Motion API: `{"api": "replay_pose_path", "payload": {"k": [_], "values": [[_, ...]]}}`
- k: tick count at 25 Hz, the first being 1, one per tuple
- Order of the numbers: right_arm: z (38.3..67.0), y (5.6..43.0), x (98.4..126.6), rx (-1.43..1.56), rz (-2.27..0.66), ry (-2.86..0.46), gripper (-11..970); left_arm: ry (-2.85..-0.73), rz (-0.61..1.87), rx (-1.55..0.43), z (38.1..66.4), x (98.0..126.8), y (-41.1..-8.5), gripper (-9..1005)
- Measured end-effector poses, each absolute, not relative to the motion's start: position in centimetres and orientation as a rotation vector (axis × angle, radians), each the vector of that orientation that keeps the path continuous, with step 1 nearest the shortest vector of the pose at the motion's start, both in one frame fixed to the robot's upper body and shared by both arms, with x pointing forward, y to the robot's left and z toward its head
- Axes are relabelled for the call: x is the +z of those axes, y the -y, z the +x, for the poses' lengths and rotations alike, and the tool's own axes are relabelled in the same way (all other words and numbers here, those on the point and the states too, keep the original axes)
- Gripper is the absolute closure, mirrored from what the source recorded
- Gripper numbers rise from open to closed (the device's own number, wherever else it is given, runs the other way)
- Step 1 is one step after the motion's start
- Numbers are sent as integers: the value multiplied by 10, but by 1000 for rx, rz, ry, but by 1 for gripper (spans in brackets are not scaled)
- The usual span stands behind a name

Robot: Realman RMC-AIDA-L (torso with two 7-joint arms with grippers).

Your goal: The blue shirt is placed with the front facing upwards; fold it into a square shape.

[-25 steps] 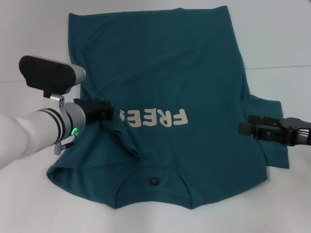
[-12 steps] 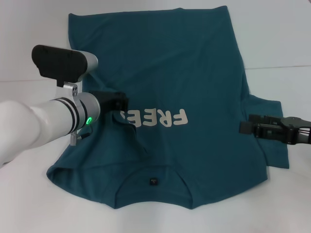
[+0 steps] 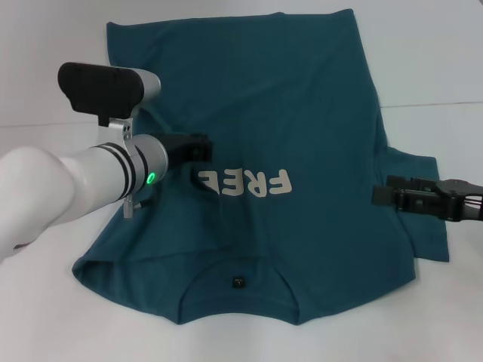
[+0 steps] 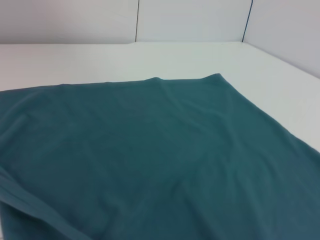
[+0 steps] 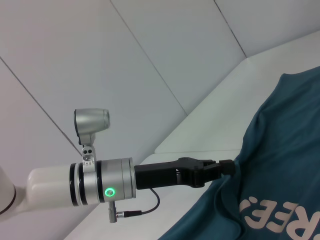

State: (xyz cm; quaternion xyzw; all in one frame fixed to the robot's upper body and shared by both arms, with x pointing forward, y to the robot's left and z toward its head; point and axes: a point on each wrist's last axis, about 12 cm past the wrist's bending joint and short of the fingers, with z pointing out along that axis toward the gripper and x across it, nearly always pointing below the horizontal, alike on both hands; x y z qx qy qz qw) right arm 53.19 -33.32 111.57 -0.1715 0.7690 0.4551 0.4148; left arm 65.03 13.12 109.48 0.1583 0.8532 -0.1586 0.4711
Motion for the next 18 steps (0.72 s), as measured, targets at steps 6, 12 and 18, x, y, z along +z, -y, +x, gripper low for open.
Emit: {"api": "replay_pose_path", "payload": {"k": [6, 12, 18], "values": [[531, 336, 1117, 1152, -416, -1943, 46, -2076, 444, -372, 648, 1094, -122, 962], [531, 337, 1117, 1157, -416, -1945, 45, -2059, 520, -357, 643, 1091, -110, 960], [530, 341, 1118, 1143, -401, -1942, 45, -2017, 505, -361, 644, 1098, -103, 832]]}}
